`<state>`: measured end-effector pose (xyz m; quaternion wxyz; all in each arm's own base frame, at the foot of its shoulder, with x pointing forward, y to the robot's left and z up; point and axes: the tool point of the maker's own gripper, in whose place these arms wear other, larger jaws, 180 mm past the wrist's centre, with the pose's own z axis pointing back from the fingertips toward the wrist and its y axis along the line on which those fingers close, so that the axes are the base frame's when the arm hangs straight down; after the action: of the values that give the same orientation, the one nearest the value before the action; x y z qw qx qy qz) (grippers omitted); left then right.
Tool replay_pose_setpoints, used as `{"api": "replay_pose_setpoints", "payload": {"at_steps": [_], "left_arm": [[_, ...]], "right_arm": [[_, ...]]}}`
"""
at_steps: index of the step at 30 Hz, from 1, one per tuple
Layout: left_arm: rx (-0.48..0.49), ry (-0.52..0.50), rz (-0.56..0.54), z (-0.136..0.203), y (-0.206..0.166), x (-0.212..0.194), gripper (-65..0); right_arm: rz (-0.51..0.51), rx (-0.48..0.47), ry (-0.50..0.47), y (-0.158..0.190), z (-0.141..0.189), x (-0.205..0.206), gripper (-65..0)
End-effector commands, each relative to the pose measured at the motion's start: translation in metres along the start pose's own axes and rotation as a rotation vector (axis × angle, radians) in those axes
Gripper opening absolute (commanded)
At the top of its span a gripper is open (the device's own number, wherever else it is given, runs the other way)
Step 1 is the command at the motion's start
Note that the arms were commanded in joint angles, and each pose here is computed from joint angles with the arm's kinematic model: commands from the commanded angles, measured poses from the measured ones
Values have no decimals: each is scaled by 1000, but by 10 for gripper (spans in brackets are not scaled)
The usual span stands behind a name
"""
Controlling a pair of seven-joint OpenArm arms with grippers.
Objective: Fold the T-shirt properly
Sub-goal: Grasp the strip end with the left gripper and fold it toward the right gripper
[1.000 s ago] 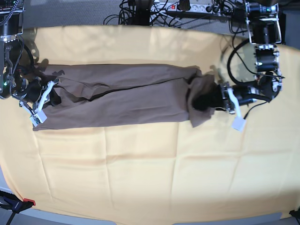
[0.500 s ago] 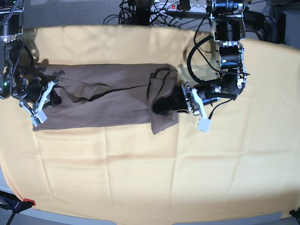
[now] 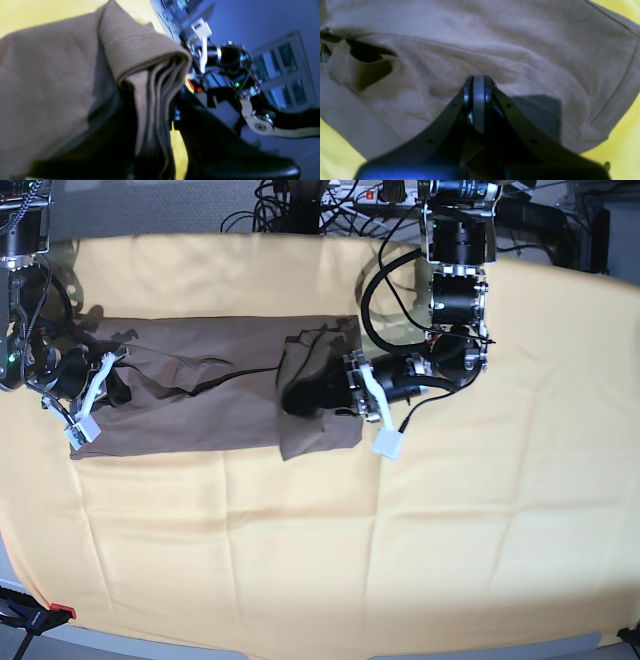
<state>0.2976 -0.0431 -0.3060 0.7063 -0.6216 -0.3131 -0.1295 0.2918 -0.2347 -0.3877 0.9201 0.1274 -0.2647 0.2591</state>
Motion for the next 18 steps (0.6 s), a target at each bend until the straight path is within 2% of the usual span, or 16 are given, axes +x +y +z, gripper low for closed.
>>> {"api": "replay_pose_setpoints", "payload": {"at_steps": [1, 3, 5, 9, 13, 18], "left_arm": [[-45, -36, -33, -6, -12, 15, -488], [-61, -9, -34, -12, -16, 9, -385], [-69, -6, -35, -15, -18, 7, -330], [-72, -54, -31, -15, -19, 16, -326], [-35, -115, -49, -15, -13, 27, -326], [-74, -84, -30, -15, -20, 21, -327]], "right_arm": [[12, -16, 17, -5, 2, -1, -650], [12, -16, 16, -5, 2, -1, -650], [12, -16, 16, -5, 2, -1, -650], [12, -16, 17, -5, 2, -1, -650], [12, -16, 17, -5, 2, -1, -650], [12, -16, 16, -5, 3, -1, -650]]}}
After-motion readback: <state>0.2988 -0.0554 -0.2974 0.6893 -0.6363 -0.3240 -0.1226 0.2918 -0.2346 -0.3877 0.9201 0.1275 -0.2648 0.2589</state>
